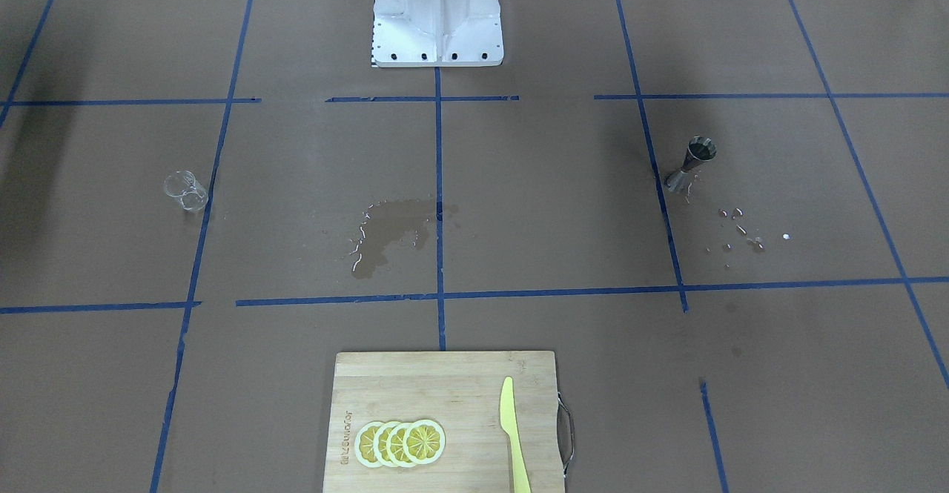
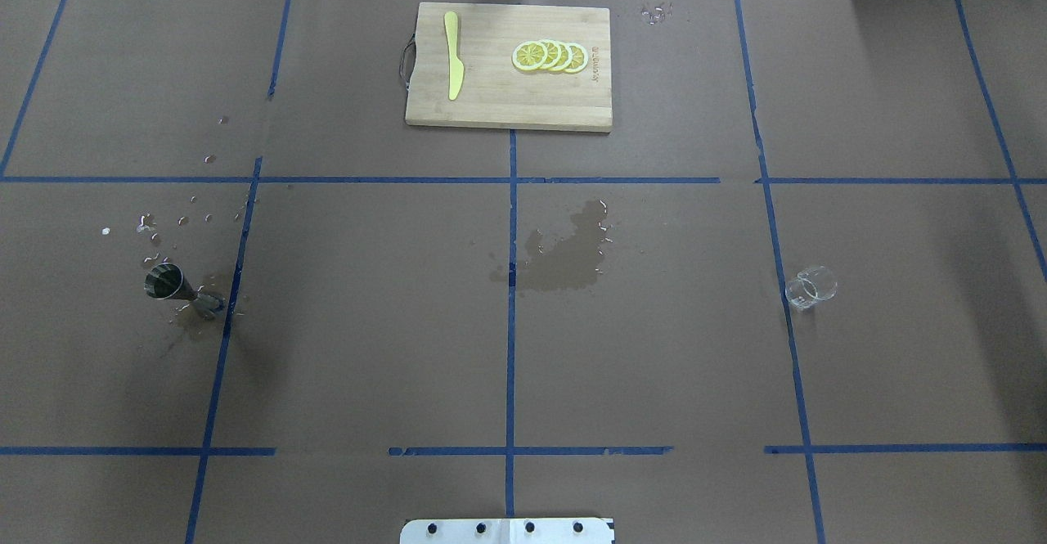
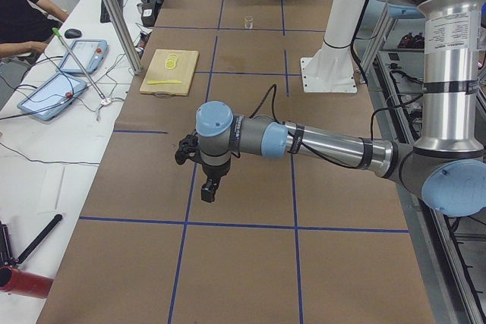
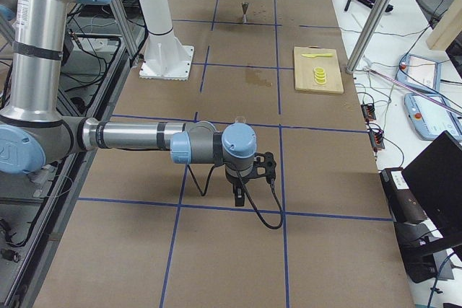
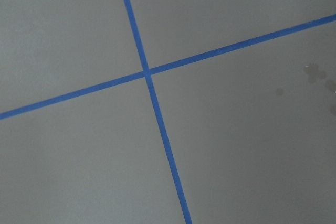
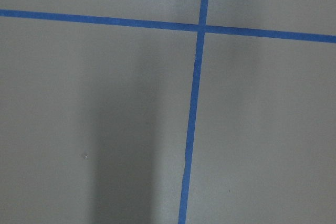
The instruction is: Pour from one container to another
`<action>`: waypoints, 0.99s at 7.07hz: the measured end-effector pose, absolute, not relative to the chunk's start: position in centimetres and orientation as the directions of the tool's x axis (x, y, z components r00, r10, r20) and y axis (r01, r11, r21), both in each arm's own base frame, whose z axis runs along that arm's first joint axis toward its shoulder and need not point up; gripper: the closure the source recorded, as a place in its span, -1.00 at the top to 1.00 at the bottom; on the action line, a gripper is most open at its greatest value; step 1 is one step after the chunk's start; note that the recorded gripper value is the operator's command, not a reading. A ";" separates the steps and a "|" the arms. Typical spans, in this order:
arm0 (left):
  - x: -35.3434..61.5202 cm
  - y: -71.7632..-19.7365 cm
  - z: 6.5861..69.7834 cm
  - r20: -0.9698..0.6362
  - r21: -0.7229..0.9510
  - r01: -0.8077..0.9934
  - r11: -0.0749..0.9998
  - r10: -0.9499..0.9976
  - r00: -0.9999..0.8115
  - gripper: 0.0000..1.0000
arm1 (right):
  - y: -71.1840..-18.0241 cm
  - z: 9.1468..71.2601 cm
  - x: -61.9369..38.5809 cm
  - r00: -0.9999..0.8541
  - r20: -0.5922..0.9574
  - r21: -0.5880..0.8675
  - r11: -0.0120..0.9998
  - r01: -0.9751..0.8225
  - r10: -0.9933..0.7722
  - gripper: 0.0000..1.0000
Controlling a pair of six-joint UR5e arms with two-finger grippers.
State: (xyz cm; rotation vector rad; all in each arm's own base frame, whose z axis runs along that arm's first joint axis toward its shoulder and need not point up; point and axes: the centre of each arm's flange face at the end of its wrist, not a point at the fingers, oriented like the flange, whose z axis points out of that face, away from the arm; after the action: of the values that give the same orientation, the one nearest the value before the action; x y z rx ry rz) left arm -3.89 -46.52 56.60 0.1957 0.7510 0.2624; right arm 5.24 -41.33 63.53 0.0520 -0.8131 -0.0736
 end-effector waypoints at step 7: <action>-4.1 -47.3 55.6 -0.640 0.284 -0.158 0.946 0.310 0.703 1.00 | -41.2 63.7 5.2 0.682 0.727 -0.041 0.997 -0.061 0.072 1.00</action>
State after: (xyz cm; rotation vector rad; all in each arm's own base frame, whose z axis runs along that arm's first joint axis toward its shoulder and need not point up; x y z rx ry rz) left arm -4.12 -47.29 55.60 0.2141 0.7483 0.2625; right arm 5.23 -41.20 63.68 -0.0139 -0.8162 0.0745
